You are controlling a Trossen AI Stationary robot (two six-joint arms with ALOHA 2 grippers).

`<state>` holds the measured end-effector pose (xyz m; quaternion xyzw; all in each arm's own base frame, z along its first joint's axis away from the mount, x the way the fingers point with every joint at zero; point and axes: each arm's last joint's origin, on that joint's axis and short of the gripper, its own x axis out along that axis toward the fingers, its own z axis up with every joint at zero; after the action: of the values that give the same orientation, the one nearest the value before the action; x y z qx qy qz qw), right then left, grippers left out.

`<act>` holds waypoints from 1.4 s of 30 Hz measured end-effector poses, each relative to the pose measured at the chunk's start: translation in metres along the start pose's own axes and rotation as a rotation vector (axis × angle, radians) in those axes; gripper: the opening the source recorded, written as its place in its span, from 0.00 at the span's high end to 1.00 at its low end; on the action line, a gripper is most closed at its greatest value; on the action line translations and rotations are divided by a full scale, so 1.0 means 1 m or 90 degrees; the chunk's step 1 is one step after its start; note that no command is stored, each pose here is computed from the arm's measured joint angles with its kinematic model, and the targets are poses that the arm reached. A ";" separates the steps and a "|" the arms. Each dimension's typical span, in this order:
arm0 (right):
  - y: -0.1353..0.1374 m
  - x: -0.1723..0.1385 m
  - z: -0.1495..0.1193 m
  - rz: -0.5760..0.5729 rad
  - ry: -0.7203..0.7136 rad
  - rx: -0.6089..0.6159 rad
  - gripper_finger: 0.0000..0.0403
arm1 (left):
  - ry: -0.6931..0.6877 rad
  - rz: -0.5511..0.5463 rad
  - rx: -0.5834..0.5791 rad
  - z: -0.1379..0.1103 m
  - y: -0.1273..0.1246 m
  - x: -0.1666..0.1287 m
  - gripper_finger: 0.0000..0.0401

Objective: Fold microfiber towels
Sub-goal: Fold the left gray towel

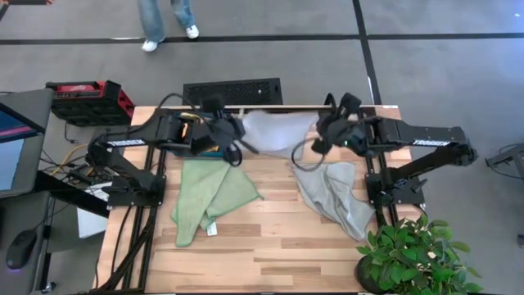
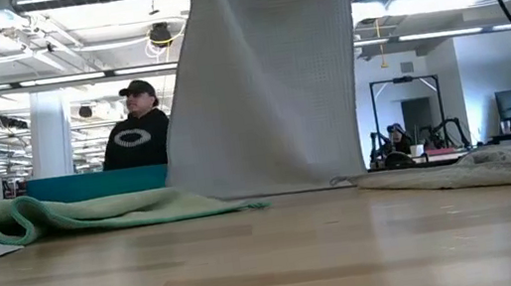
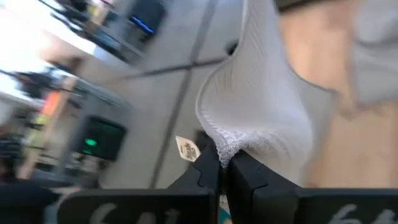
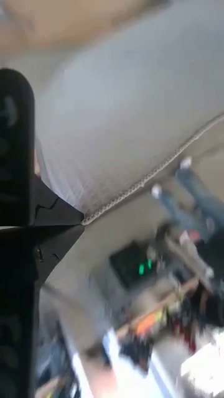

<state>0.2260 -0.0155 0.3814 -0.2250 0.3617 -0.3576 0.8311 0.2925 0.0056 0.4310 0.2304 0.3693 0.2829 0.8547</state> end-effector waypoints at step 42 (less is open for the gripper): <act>0.215 -0.100 -0.054 0.579 0.134 -0.072 0.98 | 0.191 -0.531 -0.197 -0.103 -0.221 -0.070 1.00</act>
<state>0.2299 0.1926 0.2551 -0.0513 0.5248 0.0425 0.8486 0.2439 -0.1832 0.2693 -0.1111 0.5032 -0.0030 0.8570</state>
